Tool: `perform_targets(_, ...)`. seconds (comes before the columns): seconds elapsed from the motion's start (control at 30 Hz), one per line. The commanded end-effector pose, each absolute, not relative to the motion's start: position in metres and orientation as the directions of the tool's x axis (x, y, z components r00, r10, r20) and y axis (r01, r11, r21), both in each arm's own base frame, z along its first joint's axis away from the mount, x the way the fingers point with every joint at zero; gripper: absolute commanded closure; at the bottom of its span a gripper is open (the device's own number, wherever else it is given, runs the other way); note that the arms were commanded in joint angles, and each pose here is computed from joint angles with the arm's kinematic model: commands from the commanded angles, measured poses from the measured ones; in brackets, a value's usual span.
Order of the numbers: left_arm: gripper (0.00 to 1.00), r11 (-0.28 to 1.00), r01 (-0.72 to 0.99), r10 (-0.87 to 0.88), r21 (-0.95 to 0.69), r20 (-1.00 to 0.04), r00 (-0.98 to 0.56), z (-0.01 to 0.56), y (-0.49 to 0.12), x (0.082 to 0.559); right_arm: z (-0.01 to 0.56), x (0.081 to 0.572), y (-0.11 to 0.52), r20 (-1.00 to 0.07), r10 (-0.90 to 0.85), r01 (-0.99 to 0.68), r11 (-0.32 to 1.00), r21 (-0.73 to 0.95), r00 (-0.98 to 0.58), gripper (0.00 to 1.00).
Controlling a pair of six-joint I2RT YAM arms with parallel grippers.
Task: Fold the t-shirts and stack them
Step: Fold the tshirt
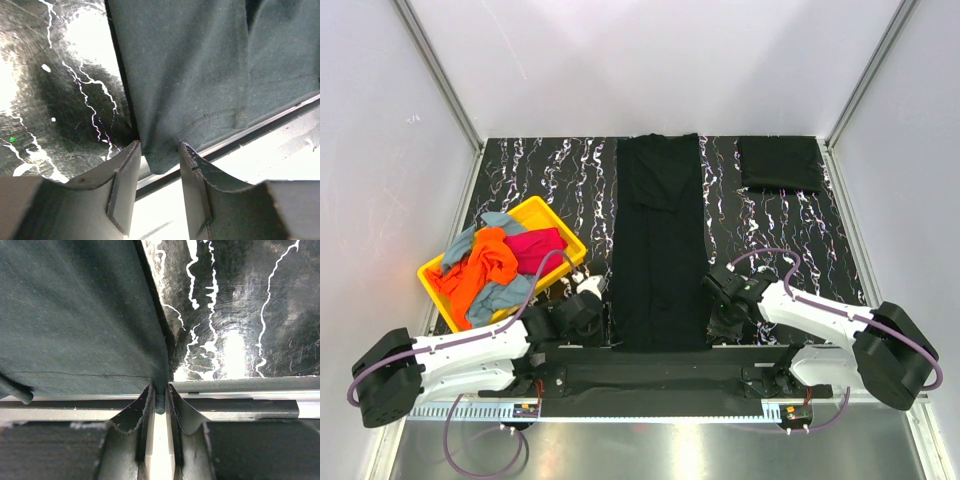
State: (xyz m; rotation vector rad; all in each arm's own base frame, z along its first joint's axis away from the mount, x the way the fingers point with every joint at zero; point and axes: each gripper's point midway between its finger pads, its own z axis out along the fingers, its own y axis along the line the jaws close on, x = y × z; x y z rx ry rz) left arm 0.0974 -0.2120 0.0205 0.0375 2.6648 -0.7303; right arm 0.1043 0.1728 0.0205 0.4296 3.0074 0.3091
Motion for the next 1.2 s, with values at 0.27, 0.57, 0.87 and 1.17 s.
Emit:
perform_targets(0.27,0.57,0.883,0.114,-0.051,-0.454,-0.335,-0.941,0.016,-0.202,0.084,0.023,0.105,0.175,-0.058,0.297,0.276,0.932,0.236,-0.953,0.80)
perform_targets(0.57,0.99,0.880,0.137,-0.032,-0.455,-0.345,-0.938,0.023,-0.209,0.086,0.032,0.105,0.173,-0.073,0.320,0.293,0.922,0.253,-0.944,1.00)
perform_targets(0.87,1.00,0.820,0.256,0.025,-0.512,-0.415,-0.910,0.083,-0.250,0.070,0.084,0.097,0.159,-0.134,0.383,0.318,0.881,0.351,-0.914,1.00)
perform_targets(1.17,1.00,0.863,0.290,0.069,-0.414,-0.471,-0.879,0.104,-0.262,0.077,0.115,0.109,0.144,-0.255,0.406,0.307,0.884,0.352,-0.878,1.00)
